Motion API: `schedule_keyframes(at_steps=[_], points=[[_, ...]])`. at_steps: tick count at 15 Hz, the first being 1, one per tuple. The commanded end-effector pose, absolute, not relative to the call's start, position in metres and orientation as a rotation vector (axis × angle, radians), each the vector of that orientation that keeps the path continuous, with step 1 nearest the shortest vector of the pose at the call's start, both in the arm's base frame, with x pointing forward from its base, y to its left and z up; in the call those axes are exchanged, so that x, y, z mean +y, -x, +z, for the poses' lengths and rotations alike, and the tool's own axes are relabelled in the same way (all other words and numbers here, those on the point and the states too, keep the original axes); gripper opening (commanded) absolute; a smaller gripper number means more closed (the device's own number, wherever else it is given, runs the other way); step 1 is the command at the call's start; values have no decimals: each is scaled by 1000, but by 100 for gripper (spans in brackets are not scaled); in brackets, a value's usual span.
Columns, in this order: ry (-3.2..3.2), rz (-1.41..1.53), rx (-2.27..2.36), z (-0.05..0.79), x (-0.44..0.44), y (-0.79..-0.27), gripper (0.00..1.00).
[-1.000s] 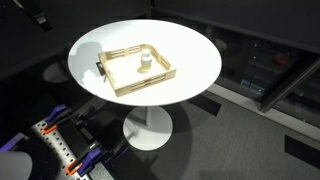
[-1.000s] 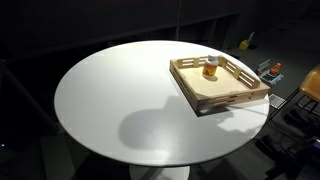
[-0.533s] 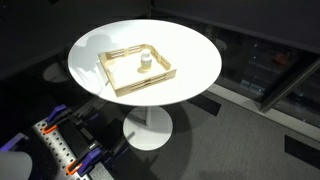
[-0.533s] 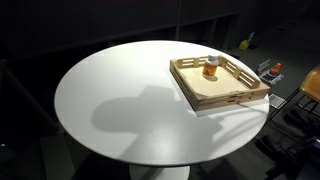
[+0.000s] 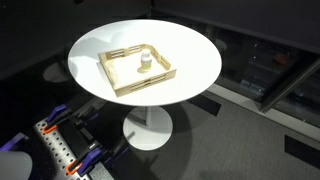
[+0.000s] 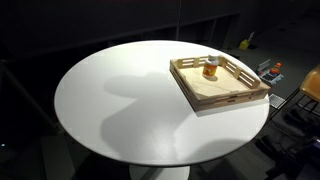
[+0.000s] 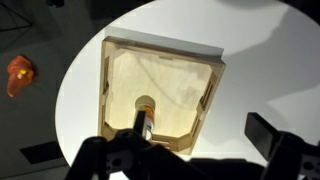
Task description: Remove the white cap from the white bottle and put it on the table
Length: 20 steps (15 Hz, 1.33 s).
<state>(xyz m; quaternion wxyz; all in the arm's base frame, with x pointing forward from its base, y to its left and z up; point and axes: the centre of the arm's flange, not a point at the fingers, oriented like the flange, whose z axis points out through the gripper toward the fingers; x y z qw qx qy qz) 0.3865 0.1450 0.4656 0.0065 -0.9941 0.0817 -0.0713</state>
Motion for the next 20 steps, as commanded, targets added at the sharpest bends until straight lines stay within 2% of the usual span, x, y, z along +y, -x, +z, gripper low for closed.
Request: schedule_keyframes(at_steps=[1, 7, 12, 20], points=[[3064, -173, 266, 456, 126, -420, 100], [3015, -172, 241, 426, 96, -449, 100], [3033, -179, 264, 424, 93, -442, 100], [3109, -144, 409, 404, 70, -487, 100]])
